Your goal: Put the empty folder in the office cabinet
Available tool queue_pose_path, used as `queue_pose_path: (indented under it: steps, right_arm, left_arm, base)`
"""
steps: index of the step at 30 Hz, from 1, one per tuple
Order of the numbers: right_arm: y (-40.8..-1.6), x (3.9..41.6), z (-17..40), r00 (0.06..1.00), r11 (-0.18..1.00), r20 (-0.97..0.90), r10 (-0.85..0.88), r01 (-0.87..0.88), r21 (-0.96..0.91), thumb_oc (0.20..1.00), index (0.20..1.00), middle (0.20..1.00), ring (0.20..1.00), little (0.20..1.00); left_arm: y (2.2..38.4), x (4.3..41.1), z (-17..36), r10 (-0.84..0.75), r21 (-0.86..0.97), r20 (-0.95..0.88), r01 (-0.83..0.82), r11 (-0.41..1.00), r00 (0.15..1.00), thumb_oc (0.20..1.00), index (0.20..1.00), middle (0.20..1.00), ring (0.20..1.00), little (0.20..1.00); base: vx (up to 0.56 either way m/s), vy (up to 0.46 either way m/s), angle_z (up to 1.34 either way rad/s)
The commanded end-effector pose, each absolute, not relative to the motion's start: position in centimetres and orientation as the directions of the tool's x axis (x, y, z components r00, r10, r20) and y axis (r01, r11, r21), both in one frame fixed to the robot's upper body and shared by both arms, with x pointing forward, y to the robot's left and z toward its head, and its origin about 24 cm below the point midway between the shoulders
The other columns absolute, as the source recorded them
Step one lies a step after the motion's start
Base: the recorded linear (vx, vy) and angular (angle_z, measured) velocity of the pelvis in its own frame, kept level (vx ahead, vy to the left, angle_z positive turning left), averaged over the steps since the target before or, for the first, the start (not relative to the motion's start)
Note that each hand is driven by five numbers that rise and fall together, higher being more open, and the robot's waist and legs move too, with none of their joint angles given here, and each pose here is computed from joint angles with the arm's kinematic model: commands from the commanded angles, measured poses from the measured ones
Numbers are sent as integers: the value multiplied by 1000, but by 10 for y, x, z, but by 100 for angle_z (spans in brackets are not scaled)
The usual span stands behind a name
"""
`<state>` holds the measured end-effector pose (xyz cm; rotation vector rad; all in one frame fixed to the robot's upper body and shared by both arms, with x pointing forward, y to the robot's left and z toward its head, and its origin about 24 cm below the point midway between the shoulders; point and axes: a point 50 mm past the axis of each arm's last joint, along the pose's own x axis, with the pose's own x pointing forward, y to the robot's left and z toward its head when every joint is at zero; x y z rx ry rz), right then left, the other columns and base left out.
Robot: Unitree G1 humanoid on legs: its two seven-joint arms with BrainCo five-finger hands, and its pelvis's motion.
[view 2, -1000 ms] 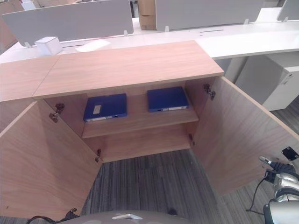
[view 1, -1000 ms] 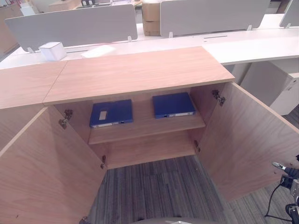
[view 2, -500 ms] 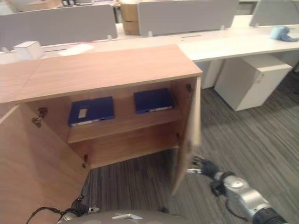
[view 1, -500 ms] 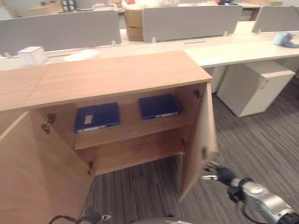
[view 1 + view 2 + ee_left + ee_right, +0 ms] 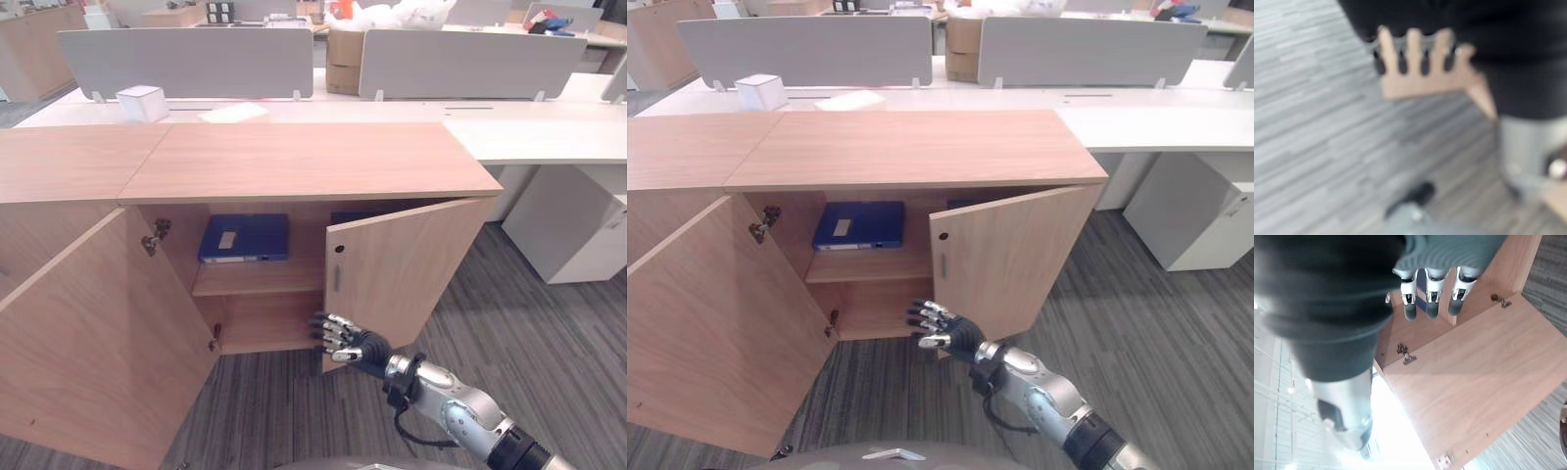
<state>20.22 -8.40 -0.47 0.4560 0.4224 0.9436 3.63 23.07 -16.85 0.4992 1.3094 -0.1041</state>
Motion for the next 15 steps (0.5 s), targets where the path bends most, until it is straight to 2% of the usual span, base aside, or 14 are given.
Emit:
queue_pose_path:
  steps: [1, 2, 5, 6, 7, 8, 10, 11, 14, 15]
  right_arm:
    - [-116, 213, -19, 674, 683, -209, 708, -580, 445, 1000, 1000, 1000, 1000, 1000]
    - [-115, 214, -19, 674, 683, -209, 708, -580, 444, 1000, 1000, 1000, 1000, 1000]
    - [-147, 193, -77, 711, 859, -493, 502, -344, 379, 1000, 1000, 1000, 1000, 1000]
    - [-162, 168, -113, 657, 926, -662, 362, -168, 339, 1000, 1000, 1000, 1000, 1000]
    - [-162, 168, -113, 657, 925, -661, 362, -168, 340, 1000, 1000, 1000, 1000, 1000]
    - [-172, 142, -139, 562, 955, -790, 246, 1, 297, 1000, 1000, 1000, 1000, 1000]
    - [-188, 112, -159, 434, 955, -894, 114, 200, 219, 1000, 1000, 1000, 1000, 1000]
    - [-188, 112, -159, 435, 955, -893, 114, 200, 219, 1000, 1000, 1000, 1000, 1000]
    - [-198, 93, -167, 336, 932, -941, 41, 327, 158, 1000, 1000, 1000, 1000, 1000]
    - [-220, 61, -171, 202, 864, -978, -59, 501, 51, 1000, 1000, 1000, 1000, 1000]
  left_arm:
    - [258, 71, -158, 316, 418, -886, 289, 861, 340, 1000, 1000, 1000, 1000, 1000]
    - [258, 71, -158, 316, 418, -886, 289, 861, 340, 1000, 1000, 1000, 1000, 1000]
    - [265, 82, -154, 378, 458, -855, 172, 872, 355, 1000, 1000, 1000, 1000, 1000]
    - [277, 79, -151, 444, 487, -834, 57, 872, 327, 1000, 1000, 1000, 1000, 1000]
    - [277, 79, -151, 444, 487, -834, 57, 872, 327, 1000, 1000, 1000, 1000, 1000]
    - [295, 65, -147, 528, 513, -810, -128, 849, 256, 1000, 1000, 1000, 1000, 1000]
    - [325, 51, -135, 640, 556, -750, -367, 746, 164, 1000, 1000, 1000, 1000, 1000]
    - [325, 51, -135, 640, 556, -750, -368, 746, 165, 1000, 1000, 1000, 1000, 1000]
    - [352, 46, -121, 714, 581, -690, -498, 643, 116, 1000, 1000, 1000, 1000, 1000]
    - [399, 31, -89, 819, 592, -574, -676, 438, 28, 1000, 1000, 1000, 1000, 1000]
  base:
    - [13, -10, 4]
    - [20, -15, 8]
    - [31, -17, 18]
    - [30, -19, 19]
    - [41, -20, 19]
    - [39, -8, 13]
    - [42, -8, 8]
    - [29, -2, 13]
    - [37, -2, 16]
    - [76, -4, 19]
